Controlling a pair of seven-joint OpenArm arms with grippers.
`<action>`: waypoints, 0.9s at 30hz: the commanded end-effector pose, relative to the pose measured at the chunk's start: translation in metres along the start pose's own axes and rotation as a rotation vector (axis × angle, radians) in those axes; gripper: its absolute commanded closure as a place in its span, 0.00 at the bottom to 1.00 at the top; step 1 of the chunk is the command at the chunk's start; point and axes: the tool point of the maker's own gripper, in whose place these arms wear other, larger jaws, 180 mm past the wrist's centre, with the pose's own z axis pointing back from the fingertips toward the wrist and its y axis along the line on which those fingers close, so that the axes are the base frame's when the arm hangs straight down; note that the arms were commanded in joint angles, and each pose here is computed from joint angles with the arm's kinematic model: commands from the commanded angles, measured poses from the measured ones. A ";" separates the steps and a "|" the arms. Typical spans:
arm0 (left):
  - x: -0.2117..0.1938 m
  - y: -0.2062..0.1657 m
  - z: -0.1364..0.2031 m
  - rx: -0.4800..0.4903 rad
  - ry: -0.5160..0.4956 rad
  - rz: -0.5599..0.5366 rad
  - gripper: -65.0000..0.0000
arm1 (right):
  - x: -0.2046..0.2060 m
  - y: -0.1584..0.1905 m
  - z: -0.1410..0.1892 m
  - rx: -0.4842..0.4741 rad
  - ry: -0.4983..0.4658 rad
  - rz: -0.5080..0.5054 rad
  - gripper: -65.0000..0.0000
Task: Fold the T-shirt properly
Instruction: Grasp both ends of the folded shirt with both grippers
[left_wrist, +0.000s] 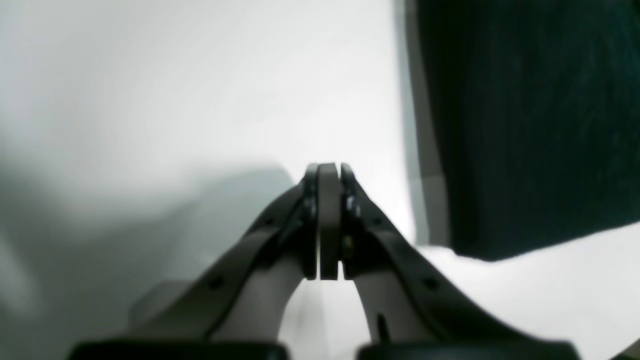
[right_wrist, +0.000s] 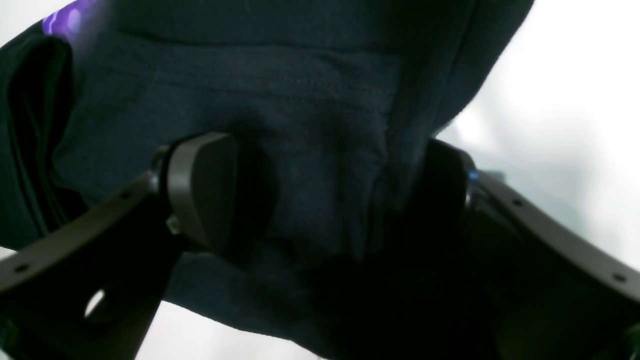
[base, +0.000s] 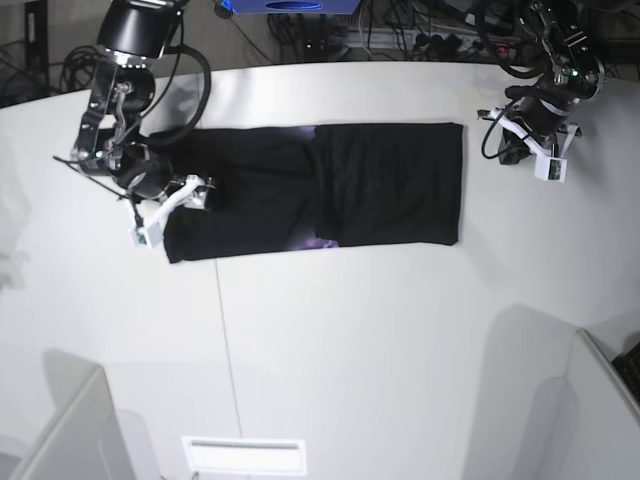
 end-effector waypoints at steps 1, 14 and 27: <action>0.015 0.001 0.002 -0.003 -0.050 -0.011 1.00 | -0.024 -0.001 -0.002 -0.012 0.105 -0.001 0.26; 0.037 0.012 -0.004 0.058 -0.100 0.050 1.00 | -0.011 -0.006 0.001 -0.034 0.086 0.034 1.00; 0.012 -0.016 -0.045 -0.056 0.015 0.052 1.00 | 0.031 0.008 0.024 -0.092 -0.030 0.038 1.00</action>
